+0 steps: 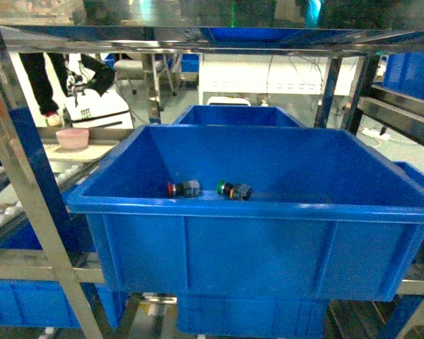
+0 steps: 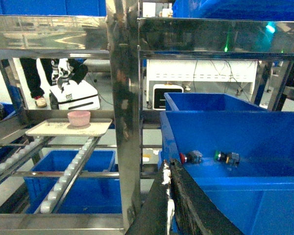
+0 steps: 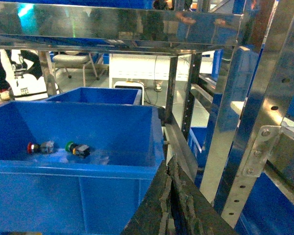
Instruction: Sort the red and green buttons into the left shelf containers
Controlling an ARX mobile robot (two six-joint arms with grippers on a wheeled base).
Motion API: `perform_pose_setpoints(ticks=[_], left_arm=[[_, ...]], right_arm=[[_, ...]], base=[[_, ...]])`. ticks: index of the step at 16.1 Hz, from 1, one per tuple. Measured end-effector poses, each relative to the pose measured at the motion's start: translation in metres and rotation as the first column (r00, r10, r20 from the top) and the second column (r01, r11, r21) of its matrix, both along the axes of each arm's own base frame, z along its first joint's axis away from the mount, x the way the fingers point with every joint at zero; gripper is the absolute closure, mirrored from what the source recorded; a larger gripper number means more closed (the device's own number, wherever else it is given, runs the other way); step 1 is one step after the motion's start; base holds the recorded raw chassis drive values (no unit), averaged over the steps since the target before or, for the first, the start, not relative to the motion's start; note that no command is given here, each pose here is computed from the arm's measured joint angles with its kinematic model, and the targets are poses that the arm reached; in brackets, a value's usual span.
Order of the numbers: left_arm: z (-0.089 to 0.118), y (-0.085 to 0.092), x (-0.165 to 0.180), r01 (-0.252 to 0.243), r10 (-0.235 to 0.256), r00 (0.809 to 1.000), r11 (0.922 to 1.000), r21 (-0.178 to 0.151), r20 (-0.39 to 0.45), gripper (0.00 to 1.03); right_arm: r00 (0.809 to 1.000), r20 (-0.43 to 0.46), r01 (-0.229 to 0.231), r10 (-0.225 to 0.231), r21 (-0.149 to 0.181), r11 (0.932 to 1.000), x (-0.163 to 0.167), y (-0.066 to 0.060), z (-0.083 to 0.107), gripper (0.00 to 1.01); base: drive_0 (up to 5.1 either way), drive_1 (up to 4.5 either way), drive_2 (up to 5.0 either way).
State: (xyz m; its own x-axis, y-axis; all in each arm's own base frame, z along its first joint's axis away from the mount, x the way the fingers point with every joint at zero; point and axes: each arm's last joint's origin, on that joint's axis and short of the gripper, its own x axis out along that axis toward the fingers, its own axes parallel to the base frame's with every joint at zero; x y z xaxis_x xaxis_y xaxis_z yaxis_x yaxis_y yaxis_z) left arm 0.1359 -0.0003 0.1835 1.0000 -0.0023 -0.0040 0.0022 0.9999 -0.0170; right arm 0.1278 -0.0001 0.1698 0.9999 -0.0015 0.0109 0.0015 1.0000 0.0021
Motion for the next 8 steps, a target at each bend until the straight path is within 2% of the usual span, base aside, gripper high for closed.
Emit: perform_pose_setpoints(ticks=[8], left_arm=[[-0.012,0.0,-0.018,0.0,0.0,1.0,1.0,0.0,0.018,1.01]], right_arm=[[1.0,0.003,0.0,0.0,0.0,1.0,-0.015,0.0,0.001,0.99]], base=[[0.0,0.0,0.0]])
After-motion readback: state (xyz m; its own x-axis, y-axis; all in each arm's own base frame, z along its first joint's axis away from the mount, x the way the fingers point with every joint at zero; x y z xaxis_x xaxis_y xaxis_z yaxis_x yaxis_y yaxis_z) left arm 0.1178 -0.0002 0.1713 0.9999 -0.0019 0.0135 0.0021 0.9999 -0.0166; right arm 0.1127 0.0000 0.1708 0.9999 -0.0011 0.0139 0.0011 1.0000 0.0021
